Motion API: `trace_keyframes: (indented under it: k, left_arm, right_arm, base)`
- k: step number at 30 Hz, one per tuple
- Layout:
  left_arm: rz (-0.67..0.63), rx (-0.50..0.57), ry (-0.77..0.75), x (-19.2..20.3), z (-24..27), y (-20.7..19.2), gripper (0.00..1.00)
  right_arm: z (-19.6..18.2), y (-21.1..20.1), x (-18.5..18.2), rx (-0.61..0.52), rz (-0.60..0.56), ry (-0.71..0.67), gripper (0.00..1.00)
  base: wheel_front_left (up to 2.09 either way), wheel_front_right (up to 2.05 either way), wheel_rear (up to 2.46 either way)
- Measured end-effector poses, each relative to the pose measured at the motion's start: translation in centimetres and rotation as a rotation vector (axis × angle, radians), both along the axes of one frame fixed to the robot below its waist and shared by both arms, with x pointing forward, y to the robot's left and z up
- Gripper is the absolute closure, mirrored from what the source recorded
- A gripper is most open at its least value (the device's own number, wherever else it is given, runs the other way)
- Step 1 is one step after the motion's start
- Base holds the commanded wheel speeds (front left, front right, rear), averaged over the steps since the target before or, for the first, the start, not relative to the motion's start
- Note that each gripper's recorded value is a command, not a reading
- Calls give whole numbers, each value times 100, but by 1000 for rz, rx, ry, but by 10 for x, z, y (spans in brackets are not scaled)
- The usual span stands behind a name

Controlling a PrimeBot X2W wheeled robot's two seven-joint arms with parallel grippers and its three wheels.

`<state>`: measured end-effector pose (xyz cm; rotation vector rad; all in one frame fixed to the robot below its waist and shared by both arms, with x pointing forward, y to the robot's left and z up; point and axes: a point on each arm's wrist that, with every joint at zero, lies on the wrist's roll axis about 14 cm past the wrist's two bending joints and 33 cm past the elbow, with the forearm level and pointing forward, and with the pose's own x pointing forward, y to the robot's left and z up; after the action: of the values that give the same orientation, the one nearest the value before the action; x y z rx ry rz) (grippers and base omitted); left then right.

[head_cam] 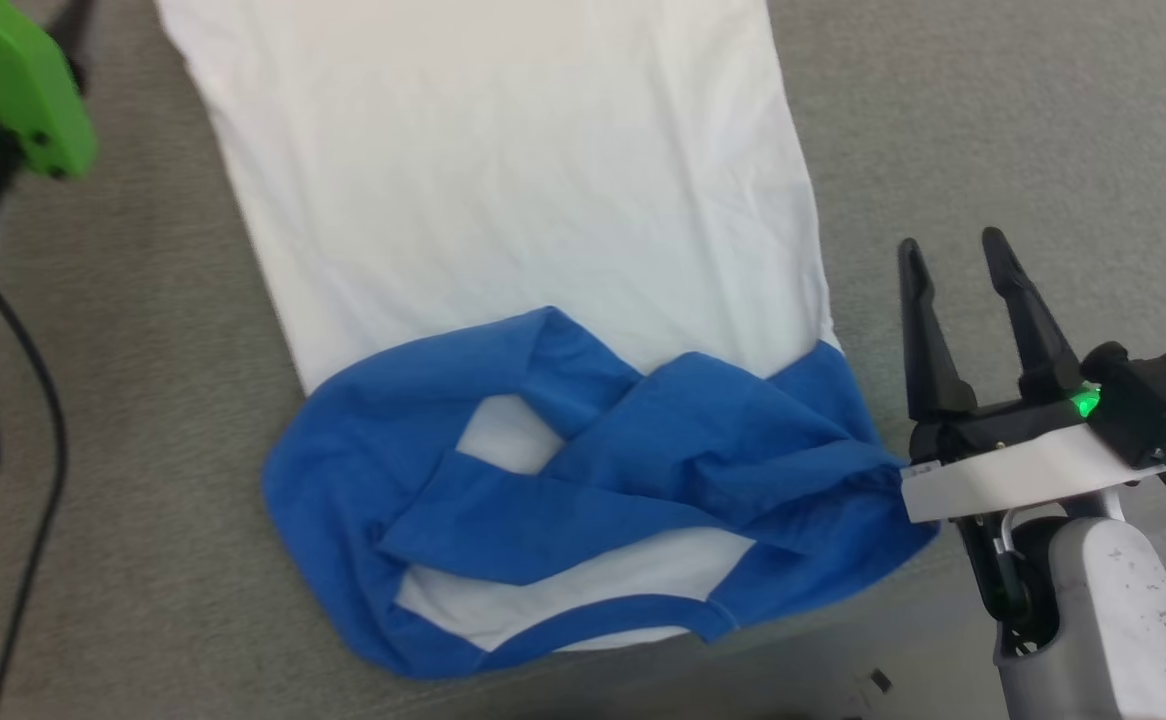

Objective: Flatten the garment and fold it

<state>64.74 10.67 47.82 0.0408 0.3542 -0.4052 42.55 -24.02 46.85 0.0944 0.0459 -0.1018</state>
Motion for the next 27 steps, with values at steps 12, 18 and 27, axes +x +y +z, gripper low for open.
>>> trace_keyframes:
  k: [12,18,27]
  left_arm:
    - [60,103,284,46,-72,-16,0]
    - [110,145,373,50,-108,-16,0]
    - [93,142,455,43,-119,-23,100]
  right_arm:
    - [-37,-29,-25,7,-103,109,0]
    - [-47,-35,-26,-2,-120,138,0]
    - [-53,-34,-18,-12,-111,144,0]
  base:
    - [0,0,0]
    - [0,0,0]
    - [0,0,0]
